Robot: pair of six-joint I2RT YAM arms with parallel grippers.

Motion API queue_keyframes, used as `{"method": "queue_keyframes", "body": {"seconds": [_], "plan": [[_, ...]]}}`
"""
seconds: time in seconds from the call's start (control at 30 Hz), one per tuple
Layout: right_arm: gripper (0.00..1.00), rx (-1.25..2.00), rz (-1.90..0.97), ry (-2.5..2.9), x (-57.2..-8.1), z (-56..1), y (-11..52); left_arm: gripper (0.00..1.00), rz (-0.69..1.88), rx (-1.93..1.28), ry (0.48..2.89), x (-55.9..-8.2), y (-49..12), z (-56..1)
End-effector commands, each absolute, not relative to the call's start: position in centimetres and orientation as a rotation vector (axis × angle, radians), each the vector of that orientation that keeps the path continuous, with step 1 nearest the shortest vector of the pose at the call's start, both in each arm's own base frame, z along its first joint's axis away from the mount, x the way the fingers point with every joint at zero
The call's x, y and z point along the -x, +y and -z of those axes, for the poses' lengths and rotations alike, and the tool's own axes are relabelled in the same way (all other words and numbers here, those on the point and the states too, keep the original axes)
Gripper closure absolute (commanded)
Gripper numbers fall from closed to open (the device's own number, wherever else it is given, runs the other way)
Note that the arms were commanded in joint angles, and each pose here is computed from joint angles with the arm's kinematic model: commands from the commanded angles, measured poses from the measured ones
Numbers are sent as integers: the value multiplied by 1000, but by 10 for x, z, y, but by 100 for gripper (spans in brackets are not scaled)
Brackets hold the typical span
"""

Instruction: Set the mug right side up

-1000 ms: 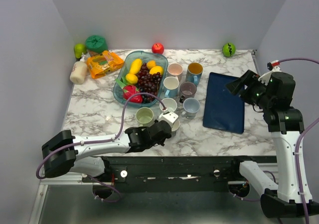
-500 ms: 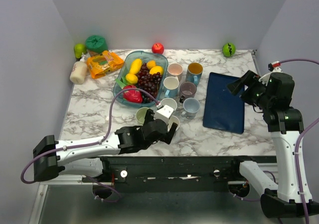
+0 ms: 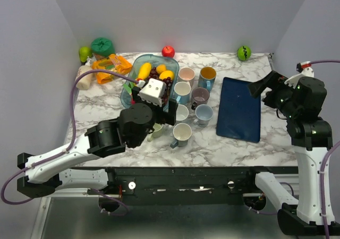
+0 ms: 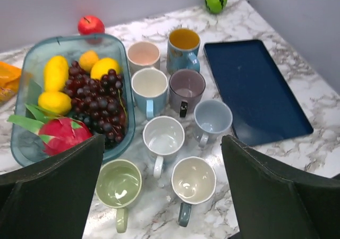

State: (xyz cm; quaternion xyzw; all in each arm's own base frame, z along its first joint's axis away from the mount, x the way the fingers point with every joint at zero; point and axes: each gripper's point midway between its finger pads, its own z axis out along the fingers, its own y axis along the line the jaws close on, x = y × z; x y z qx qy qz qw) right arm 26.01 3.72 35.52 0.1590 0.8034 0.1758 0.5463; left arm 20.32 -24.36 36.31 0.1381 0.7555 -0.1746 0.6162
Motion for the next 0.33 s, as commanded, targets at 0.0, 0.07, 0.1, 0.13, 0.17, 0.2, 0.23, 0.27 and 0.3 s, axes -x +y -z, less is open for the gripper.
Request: {"method": "queue_keyframes", "body": {"seconds": [0.0,0.07,0.1,0.13,0.17,0.2,0.23,0.27,0.3], "plan": [[3,-349,-364,1818,-251,-384,29,1,305,-310,1680,-205,-211,-393],[3,-354,-368,1809,-251,-386,29,1,285,-291,1662,-206,-202,-401],[3,-356,-368,1806,-250,-387,29,1,274,-288,1658,-207,-199,-404],[3,-356,-370,1804,-250,-387,29,1,268,-285,1653,-206,-196,-407],[2,-361,-370,1803,-250,-387,29,1,253,-293,1649,-207,-194,-407],[2,-363,-371,1806,-250,-386,29,1,251,-294,1646,-207,-192,-409],[2,-363,-373,1806,-250,-385,29,1,247,-296,1644,-206,-191,-409],[1,-365,-379,1806,-250,-385,30,1,247,-292,1640,-206,-190,-410],[0,-367,-378,1806,-250,-385,29,1,243,-284,1637,-207,-188,-411]]}}
